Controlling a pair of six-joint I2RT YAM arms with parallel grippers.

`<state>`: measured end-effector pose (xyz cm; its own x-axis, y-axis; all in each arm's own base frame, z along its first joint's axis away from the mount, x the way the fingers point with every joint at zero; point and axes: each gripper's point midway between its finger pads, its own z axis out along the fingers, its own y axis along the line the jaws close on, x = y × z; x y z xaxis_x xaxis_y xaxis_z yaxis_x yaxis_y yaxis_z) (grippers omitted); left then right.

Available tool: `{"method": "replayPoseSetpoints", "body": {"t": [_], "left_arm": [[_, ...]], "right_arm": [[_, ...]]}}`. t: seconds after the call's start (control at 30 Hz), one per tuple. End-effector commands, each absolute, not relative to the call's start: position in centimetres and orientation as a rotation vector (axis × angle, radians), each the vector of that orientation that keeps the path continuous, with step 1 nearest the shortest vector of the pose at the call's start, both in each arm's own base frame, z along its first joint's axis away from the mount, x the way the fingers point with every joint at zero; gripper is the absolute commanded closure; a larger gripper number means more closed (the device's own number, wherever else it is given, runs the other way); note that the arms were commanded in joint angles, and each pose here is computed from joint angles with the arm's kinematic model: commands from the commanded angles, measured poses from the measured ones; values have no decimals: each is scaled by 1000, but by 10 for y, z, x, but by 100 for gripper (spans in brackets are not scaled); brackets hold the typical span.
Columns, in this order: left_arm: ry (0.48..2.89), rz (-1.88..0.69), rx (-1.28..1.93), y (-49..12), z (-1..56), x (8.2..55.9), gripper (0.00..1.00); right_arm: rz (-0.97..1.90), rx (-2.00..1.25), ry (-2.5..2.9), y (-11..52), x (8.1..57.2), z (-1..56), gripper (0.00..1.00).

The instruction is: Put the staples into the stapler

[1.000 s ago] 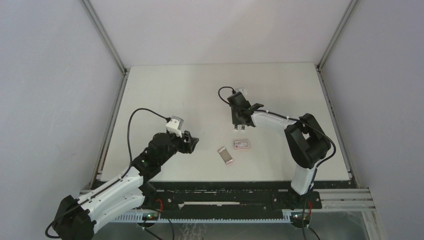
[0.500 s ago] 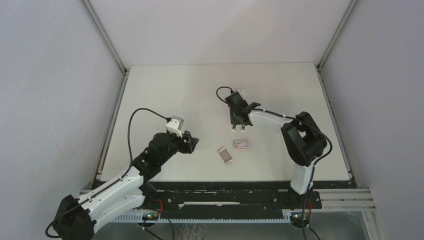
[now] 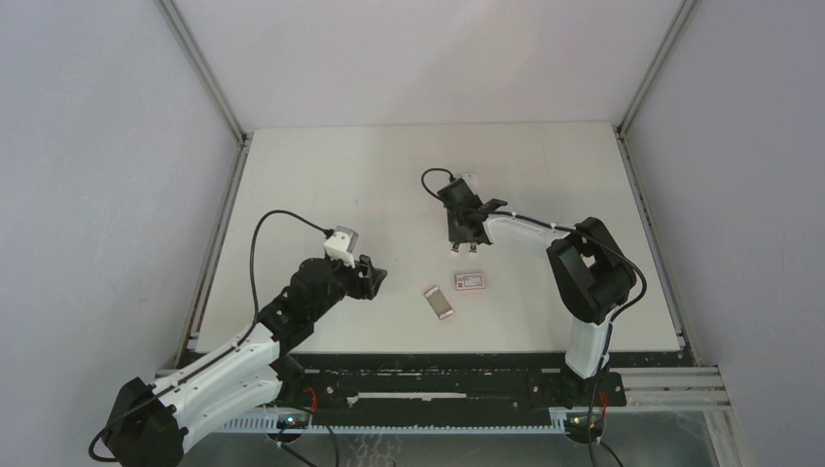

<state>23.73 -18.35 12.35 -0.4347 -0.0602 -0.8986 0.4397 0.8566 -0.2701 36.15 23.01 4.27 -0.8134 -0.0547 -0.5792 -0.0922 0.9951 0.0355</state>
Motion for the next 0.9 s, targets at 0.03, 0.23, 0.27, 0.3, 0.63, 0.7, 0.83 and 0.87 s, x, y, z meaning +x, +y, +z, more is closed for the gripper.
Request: {"method": "replayPoseSetpoints", "body": {"t": [0.03, 0.23, 0.27, 0.3, 0.63, 0.7, 0.83, 0.87], "left_arm": [[1921, -564, 290, -183, 128, 241, 36], [1919, -563, 289, -183, 129, 241, 36], [1921, -563, 289, -183, 128, 241, 36], [1922, -562, 289, -183, 128, 241, 36], [1922, -565, 292, -183, 128, 241, 36], [1922, -565, 292, -183, 128, 241, 36], [1920, -566, 291, -183, 129, 241, 36], [1919, -567, 290, -183, 129, 241, 36]], "right_arm": [[103, -65, 2499, 238, 369, 54, 89], [87, -68, 2504, 235, 368, 53, 89], [82, -68, 2504, 234, 367, 54, 89], [77, -67, 2503, 233, 368, 55, 89], [16, -56, 2501, 216, 368, 61, 89], [11, -55, 2504, 214, 368, 62, 89], [1, -58, 2500, 211, 368, 65, 89], [2, -59, 2497, 211, 368, 66, 89]]}}
